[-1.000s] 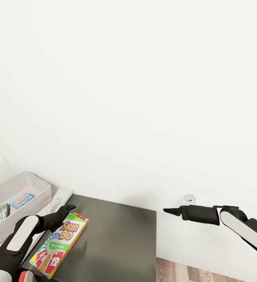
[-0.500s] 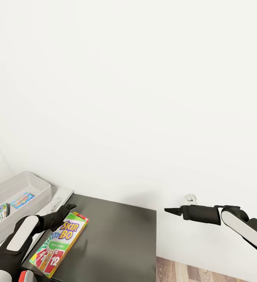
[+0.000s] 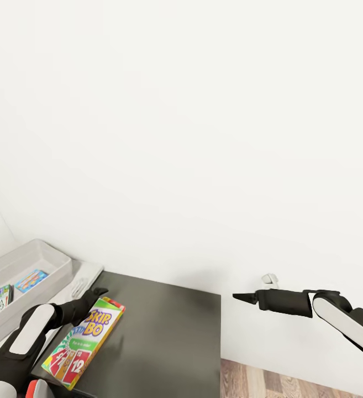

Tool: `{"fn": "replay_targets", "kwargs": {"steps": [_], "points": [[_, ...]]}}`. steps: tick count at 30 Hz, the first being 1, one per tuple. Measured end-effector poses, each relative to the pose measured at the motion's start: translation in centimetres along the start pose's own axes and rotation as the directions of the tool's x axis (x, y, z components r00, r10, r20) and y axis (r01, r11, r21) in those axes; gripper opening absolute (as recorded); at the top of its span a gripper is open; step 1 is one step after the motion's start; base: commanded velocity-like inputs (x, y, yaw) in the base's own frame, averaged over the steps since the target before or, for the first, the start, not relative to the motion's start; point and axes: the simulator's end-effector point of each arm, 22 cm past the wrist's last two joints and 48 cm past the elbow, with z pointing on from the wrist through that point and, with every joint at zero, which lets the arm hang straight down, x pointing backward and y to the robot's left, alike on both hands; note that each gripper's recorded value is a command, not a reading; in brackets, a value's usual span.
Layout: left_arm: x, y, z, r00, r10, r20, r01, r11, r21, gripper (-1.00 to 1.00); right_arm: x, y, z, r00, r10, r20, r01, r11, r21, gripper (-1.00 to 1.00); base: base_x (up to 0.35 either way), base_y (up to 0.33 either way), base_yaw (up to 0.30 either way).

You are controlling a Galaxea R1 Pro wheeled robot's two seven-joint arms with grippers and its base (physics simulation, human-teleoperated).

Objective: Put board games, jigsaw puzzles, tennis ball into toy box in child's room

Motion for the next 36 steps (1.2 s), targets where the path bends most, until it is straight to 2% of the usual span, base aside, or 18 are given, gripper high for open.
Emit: {"fn": "replay_targets", "kwargs": {"steps": [17, 25, 36], "points": [[0.7, 1.0, 0.9, 1.0, -0.003, -0.017, 0.003, 1.0, -0.021, 1.0, 0.8, -0.8, 0.6, 1.0, 0.02, -0.017, -0.02, 1.0, 0.002, 1.0, 0.0, 0.0, 0.0], [0.9, 1.8, 1.3, 1.0, 0.022, -0.018, -0.023, 0.999, -0.048, 1.0, 1.1, -1.2, 0.9, 0.999, 0.029, -0.023, -0.029, 1.0, 0.003, 1.0, 0.0, 0.0, 0.0], [1.0, 1.8, 1.5, 0.999, 0.036, -0.019, -0.037, 0.998, -0.044, 1.0, 1.2, -1.4, 1.0, 0.999, 0.033, -0.025, -0.032, 0.999, 0.005, 1.0, 0.0, 0.0, 0.0]]}}
